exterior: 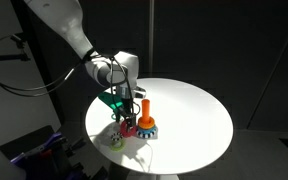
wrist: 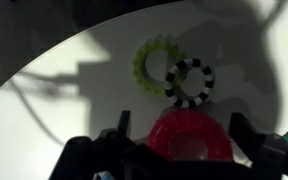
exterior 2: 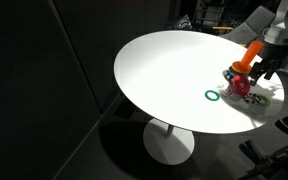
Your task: Remove the red hoop from the stand
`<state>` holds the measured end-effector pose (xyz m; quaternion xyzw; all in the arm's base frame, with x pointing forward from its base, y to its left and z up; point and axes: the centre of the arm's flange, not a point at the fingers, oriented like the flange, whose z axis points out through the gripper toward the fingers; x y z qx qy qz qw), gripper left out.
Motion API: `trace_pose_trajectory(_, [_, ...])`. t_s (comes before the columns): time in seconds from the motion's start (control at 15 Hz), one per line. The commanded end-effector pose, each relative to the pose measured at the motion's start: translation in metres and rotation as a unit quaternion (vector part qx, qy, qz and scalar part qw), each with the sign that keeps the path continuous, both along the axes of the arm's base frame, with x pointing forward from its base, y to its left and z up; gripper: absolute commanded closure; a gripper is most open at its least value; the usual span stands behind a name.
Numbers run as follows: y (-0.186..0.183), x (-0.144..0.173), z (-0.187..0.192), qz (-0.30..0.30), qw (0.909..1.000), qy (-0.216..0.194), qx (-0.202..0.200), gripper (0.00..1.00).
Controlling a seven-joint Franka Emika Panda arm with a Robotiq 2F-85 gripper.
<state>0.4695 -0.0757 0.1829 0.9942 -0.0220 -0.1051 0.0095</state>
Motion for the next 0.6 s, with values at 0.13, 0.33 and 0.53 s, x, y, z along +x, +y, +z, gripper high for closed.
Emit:
trace_pose_trajectory(0.13, [-0.007,0.013,0.031,-0.006,0.9994,0.032,-0.009,0.00])
trace_pose_trajectory(0.33, [-0.005,0.011,0.022,-0.002,0.9996,0.029,0.000,0.00])
trace_pose_trajectory(0.53, [-0.006,0.013,0.026,-0.003,0.9996,0.030,0.000,0.00])
